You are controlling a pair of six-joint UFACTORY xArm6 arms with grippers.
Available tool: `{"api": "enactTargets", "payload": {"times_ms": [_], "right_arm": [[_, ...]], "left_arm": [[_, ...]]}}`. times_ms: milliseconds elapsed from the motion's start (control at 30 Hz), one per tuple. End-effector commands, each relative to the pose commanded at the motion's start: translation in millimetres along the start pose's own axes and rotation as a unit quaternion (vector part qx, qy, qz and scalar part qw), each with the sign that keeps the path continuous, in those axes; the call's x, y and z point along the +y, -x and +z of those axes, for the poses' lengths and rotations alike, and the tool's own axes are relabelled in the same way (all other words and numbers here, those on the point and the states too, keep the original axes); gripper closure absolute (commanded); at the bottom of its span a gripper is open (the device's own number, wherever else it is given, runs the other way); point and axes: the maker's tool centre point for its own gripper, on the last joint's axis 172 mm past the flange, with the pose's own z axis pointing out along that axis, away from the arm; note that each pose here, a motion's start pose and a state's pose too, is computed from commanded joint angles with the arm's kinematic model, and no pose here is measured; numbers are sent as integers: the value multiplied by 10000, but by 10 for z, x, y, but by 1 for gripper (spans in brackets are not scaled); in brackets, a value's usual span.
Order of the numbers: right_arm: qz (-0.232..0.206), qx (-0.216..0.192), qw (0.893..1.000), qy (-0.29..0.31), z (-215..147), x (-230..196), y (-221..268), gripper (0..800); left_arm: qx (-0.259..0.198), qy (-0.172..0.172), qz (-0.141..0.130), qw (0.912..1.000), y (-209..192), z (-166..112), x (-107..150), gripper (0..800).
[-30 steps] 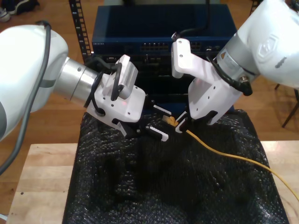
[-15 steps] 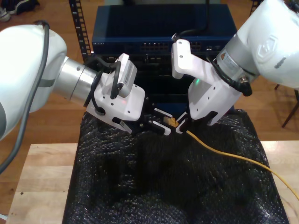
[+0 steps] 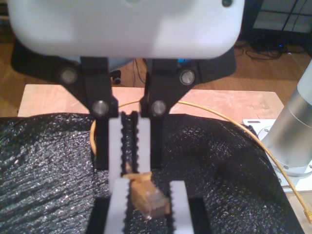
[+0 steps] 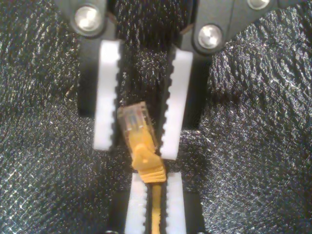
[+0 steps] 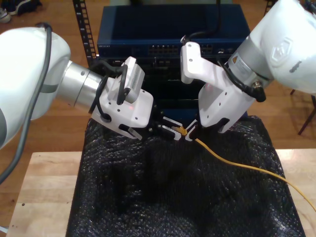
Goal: Grab the cable and plug it in
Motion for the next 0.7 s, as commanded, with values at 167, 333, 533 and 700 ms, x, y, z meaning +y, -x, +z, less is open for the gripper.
{"api": "enactTargets", "payload": {"times_ms": [167, 333, 533, 700], "right_arm": [[0, 0, 10000, 0, 0, 0, 0, 794], [-7, 0, 10000, -4, 3, -4, -5, 794], [-14, 5, 10000, 9, -9, -9, -9, 745], [-55, 21, 10000, 42, -49, -23, -21, 492]], "left_arm": [[-5, -14, 0, 10000, 3, -2, -8, 721], [-21, -37, 7, 10000, 6, -9, -21, 777], [-28, -34, 8, 10000, 9, -9, -19, 795], [-25, -20, -19, 10000, 30, 3, -8, 795]]}}
